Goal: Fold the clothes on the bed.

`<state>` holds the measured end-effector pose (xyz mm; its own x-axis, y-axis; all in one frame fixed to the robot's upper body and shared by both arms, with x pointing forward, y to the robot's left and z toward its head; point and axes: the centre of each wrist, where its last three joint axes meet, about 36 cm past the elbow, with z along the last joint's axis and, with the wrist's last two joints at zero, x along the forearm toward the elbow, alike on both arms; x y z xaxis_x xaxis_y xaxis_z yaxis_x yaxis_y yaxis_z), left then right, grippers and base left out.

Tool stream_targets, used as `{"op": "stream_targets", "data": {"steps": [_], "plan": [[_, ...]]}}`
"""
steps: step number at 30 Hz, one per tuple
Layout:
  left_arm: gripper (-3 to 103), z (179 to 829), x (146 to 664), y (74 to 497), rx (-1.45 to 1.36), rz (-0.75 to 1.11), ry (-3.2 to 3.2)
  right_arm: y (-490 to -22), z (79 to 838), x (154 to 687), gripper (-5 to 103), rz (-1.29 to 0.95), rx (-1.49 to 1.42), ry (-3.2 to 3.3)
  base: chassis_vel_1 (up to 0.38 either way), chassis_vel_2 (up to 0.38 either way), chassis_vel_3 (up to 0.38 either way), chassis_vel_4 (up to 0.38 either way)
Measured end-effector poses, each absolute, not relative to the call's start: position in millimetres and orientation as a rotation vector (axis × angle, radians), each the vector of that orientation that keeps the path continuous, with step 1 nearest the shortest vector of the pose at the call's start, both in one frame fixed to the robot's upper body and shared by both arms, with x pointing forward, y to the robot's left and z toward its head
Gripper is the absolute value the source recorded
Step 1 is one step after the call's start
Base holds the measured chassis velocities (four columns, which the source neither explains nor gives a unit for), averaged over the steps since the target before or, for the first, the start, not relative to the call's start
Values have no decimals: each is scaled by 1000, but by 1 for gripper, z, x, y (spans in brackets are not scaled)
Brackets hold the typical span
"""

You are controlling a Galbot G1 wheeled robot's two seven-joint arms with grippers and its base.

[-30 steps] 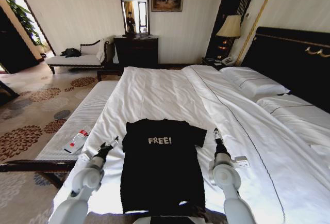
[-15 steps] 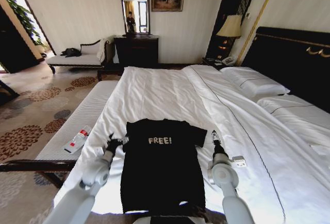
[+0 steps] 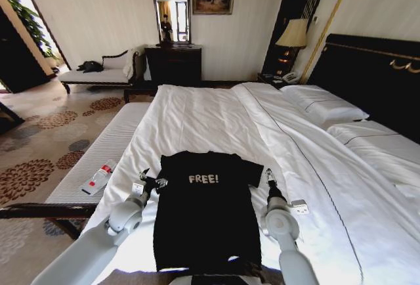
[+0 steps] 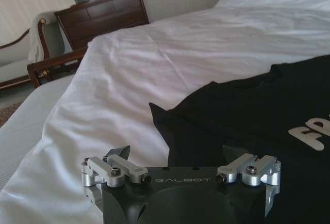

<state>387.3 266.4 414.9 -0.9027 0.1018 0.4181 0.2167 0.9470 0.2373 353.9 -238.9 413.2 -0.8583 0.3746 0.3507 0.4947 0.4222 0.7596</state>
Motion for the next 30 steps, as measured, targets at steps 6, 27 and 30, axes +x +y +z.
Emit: {"op": "stream_targets", "data": {"steps": [6, 27, 30], "plan": [[100, 412, 406, 260, -245, -402, -2593, -235, 409, 353, 100, -1421, -794, -2525, 0, 0, 0, 0], [43, 396, 430, 225, -315, -440, -2517, -243, 406, 361, 100, -1415, -820, -2506, 0, 0, 0, 0], [33, 396, 430, 224, -311, -437, -2518, -243, 406, 361, 100, -1414, -818, -2505, 0, 0, 0, 0]]}}
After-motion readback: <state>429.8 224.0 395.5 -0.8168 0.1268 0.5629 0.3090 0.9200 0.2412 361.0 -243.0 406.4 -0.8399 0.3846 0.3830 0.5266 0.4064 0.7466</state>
